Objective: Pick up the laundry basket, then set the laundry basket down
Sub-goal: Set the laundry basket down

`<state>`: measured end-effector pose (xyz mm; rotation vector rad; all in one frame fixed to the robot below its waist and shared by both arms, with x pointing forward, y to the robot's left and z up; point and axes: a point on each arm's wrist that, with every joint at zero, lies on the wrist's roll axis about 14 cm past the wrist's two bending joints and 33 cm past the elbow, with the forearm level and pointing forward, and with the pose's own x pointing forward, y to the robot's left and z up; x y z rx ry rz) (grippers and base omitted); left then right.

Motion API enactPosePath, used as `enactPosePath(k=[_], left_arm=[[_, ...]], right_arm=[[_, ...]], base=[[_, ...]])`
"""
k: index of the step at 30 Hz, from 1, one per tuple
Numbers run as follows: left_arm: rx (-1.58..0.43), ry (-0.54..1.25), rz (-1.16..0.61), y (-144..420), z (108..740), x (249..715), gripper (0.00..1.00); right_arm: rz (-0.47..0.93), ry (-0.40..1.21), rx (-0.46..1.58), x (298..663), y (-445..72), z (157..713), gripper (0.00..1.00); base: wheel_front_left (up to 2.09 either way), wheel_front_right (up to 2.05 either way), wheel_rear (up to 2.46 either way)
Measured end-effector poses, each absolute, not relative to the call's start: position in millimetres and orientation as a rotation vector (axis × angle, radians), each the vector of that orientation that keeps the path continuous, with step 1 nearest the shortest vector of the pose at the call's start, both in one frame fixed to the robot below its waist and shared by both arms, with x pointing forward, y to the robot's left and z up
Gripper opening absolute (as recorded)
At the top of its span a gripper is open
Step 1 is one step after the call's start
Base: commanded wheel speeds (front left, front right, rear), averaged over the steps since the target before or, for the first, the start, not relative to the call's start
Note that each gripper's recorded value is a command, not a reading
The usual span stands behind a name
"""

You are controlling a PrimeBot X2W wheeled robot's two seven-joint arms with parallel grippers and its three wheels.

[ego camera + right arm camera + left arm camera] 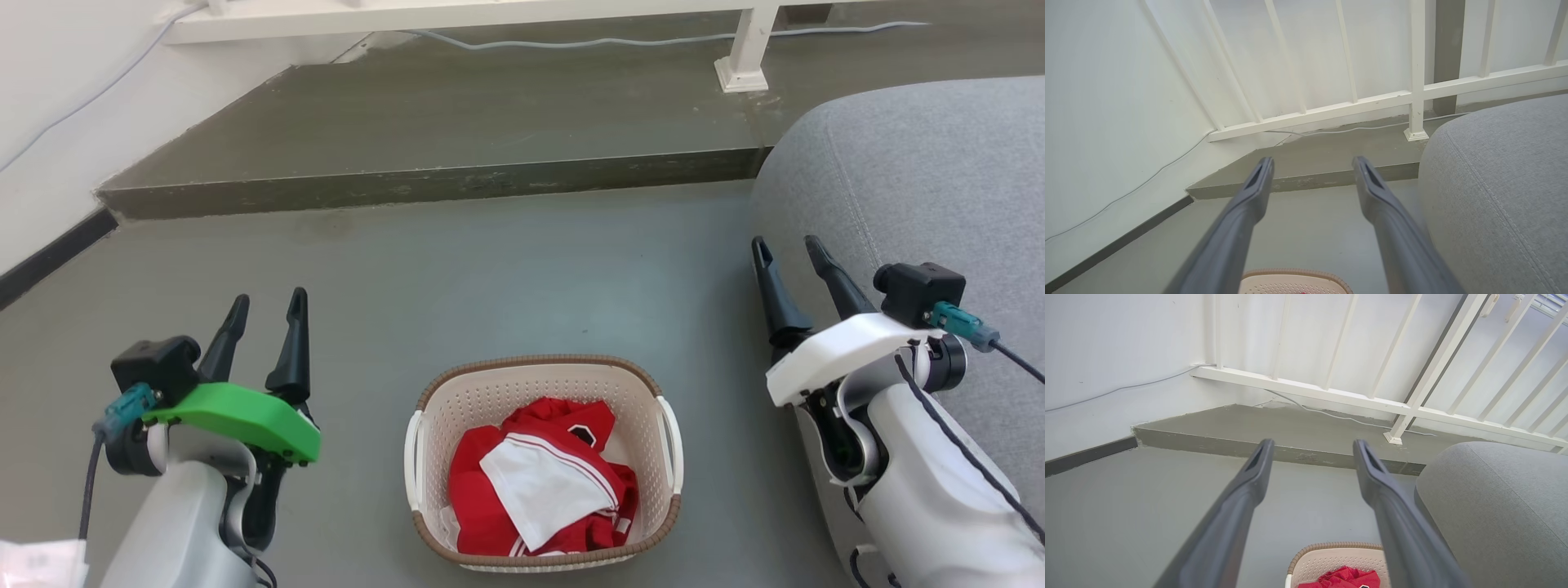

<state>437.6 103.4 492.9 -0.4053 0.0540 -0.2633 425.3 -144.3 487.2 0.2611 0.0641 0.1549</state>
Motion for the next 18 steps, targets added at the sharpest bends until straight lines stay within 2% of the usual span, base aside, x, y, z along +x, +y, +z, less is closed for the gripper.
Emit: enactPosePath(k=[18], left_arm=[[-0.333, -0.032, -0.249, 108.1, 506.1, 419.7, 1.00]], right_arm=[[0.147, -0.016, 0.212, 411.4, -145.5, 501.3, 1.00]], base=[[0.00, 0.00, 0.00]])
